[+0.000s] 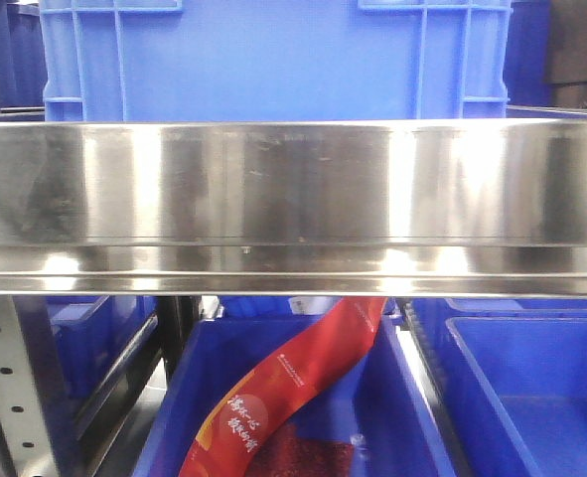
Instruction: Grab block from conveyor and place in blue bin
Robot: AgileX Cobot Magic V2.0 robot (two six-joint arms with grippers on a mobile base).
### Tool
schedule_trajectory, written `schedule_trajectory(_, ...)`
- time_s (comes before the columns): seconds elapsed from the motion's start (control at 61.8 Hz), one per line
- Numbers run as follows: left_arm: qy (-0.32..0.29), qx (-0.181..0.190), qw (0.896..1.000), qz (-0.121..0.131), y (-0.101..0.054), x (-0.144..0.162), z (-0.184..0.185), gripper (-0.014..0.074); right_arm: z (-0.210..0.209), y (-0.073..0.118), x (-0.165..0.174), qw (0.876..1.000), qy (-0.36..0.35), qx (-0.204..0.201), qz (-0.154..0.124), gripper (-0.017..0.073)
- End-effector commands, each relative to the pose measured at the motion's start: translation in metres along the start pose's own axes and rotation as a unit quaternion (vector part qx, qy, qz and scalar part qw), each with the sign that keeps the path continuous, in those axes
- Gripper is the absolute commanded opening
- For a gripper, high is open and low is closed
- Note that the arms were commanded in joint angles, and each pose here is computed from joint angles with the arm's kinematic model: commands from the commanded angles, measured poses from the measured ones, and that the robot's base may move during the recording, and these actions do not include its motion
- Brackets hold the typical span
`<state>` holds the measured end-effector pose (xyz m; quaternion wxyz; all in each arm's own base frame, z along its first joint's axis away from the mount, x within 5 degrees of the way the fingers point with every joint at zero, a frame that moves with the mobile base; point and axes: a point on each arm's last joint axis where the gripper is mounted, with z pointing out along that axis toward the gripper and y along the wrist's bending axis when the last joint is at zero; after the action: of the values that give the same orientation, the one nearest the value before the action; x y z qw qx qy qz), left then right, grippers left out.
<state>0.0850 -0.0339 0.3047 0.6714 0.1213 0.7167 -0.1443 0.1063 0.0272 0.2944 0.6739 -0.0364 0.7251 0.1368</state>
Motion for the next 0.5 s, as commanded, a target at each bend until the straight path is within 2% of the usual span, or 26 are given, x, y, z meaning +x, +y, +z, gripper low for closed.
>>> schedule_trajectory(0.0,-0.026,-0.010,1.000,-0.006,0.002,0.003,-0.011,-0.0111,-0.011,-0.002,0.003,1.000,-0.026,0.003,-0.004,-0.0161)
schedule_trajectory(0.243,-0.078,-0.011,0.997,-0.005,0.002,-0.002,-0.031,-0.0111,-0.026,0.000,-0.003,0.998,-0.067,-0.004,-0.005,-0.0161)
schedule_trajectory(0.486,-0.086,-0.011,0.996,-0.005,0.001,-0.002,-0.034,-0.0111,-0.026,0.000,-0.003,0.998,-0.067,-0.004,-0.005,-0.0161)
